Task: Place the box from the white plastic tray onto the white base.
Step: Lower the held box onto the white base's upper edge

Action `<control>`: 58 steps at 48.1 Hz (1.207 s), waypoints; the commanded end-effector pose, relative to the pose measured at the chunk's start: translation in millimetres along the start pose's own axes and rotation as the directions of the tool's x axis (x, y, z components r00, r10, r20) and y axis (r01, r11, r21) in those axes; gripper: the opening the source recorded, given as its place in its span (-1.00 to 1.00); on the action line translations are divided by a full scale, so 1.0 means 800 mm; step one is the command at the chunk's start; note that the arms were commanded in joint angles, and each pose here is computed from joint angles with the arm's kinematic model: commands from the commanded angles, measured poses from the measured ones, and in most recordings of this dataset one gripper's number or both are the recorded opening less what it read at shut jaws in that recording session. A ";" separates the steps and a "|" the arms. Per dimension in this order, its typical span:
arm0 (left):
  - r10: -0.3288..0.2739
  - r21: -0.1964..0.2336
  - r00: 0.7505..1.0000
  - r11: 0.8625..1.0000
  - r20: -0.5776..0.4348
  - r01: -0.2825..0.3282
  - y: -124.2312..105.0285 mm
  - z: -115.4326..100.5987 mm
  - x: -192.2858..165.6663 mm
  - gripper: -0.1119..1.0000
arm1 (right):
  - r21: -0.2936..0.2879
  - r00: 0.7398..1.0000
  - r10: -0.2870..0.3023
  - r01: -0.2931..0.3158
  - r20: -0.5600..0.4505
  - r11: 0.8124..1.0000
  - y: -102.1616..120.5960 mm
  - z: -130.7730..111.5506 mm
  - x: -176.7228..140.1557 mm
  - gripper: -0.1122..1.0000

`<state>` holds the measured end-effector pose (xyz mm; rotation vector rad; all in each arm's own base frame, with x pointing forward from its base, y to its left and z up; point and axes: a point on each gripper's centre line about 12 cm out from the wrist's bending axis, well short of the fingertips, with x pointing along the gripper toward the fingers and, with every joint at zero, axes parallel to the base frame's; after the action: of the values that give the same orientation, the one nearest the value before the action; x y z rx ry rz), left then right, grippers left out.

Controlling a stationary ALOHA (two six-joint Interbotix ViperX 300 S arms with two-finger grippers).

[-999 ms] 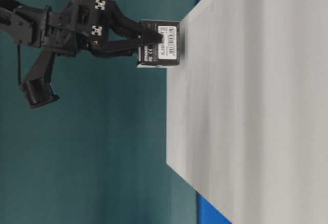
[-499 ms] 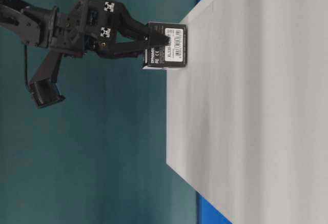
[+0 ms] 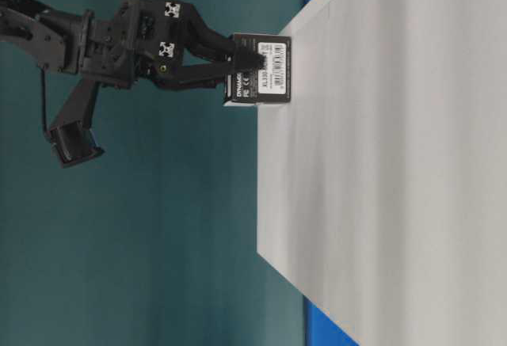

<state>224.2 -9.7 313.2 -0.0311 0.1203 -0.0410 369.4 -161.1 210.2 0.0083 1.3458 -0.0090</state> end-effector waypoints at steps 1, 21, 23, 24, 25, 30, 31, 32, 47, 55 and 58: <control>-0.003 -0.001 1.000 1.000 0.029 0.003 -0.001 0.014 0.001 -0.93 | -0.005 1.000 0.008 -0.008 -0.006 1.000 0.004 0.003 0.006 0.22; -0.002 -0.001 1.000 1.000 0.023 0.002 -0.001 0.012 0.001 -0.93 | -0.002 1.000 0.010 -0.010 -0.013 1.000 0.005 0.000 0.011 0.22; -0.002 -0.001 1.000 1.000 0.023 0.002 -0.001 0.012 0.001 -0.93 | -0.005 1.000 0.011 -0.011 -0.013 1.000 0.006 0.000 0.012 0.22; -0.002 -0.001 1.000 1.000 0.023 0.002 -0.001 0.012 0.001 -0.93 | -0.007 1.000 0.008 -0.008 -0.011 1.000 0.005 0.001 0.011 0.22; -0.002 -0.001 1.000 1.000 0.023 0.002 -0.001 0.012 0.001 -0.93 | -0.006 1.000 0.008 -0.008 -0.011 1.000 0.005 0.000 0.012 0.22; -0.002 -0.001 1.000 1.000 0.023 0.002 -0.001 0.012 0.001 -0.93 | -0.006 1.000 0.006 -0.006 -0.007 1.000 0.004 0.001 0.012 0.22; -0.002 -0.003 1.000 1.000 0.023 0.002 -0.001 0.012 0.001 -0.93 | -0.006 1.000 0.005 -0.005 -0.005 1.000 0.004 0.001 0.011 0.22; -0.004 -0.003 1.000 1.000 0.023 0.004 -0.001 0.012 0.001 -0.93 | -0.006 1.000 0.005 -0.005 -0.005 1.000 0.004 0.001 0.011 0.22; -0.002 -0.001 1.000 1.000 0.021 0.002 -0.001 0.011 0.001 -0.93 | -0.027 0.998 -0.028 0.030 0.051 0.999 0.004 0.008 0.012 0.97; -0.002 -0.001 1.000 1.000 0.021 0.002 -0.001 0.011 0.001 -0.93 | -0.051 0.997 -0.051 0.054 0.055 0.997 0.005 0.010 0.013 0.98; -0.002 -0.001 1.000 1.000 0.020 0.002 -0.001 0.011 0.001 -0.93 | -0.052 0.997 -0.051 0.054 0.051 0.997 0.005 0.009 0.013 0.98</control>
<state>224.1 -9.6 313.1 -0.0357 0.1220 -0.0407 375.5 -161.0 201.1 -0.0559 1.3000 -0.0257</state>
